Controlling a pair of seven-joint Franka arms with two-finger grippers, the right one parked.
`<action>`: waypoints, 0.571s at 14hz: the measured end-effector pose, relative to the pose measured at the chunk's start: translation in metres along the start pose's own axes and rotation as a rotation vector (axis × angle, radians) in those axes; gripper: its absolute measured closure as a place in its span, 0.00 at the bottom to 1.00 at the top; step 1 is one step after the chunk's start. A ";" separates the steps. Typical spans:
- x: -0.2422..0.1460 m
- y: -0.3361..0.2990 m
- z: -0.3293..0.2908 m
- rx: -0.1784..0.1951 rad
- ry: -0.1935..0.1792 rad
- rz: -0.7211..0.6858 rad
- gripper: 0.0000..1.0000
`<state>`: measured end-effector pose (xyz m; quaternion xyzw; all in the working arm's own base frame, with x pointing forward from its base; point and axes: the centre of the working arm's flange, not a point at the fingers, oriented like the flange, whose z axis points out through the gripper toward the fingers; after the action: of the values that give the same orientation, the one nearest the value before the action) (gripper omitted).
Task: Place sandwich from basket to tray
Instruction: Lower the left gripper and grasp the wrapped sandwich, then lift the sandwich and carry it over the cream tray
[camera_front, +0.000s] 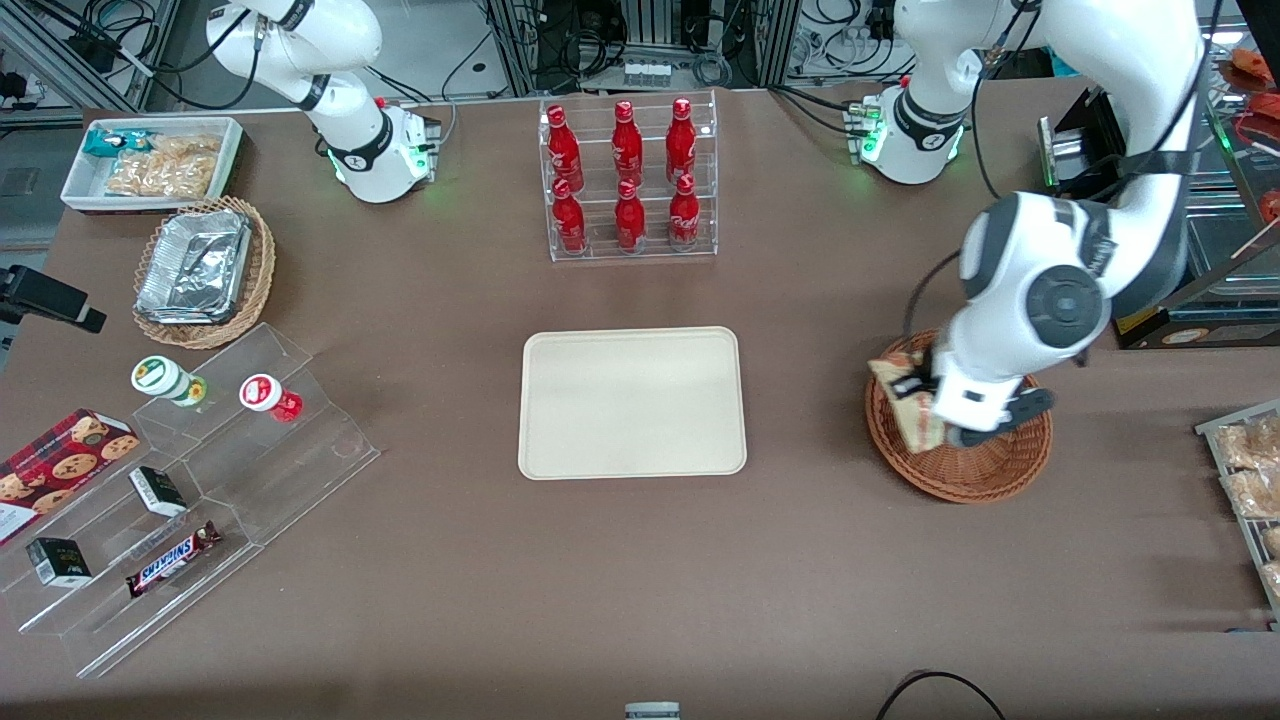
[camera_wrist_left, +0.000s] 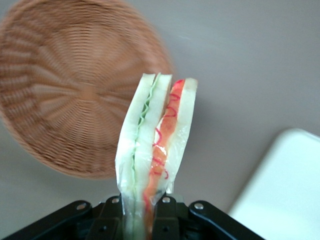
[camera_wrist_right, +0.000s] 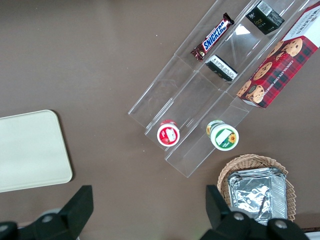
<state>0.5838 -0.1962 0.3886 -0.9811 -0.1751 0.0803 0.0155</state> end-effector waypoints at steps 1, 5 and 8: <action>-0.005 0.031 0.000 -0.006 -0.016 0.041 0.81; -0.021 0.134 0.056 -0.035 -0.105 0.124 0.85; -0.068 0.214 0.090 -0.061 -0.097 0.132 0.85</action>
<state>0.5791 -0.4206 0.2974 -0.9855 -0.1131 0.1231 -0.0282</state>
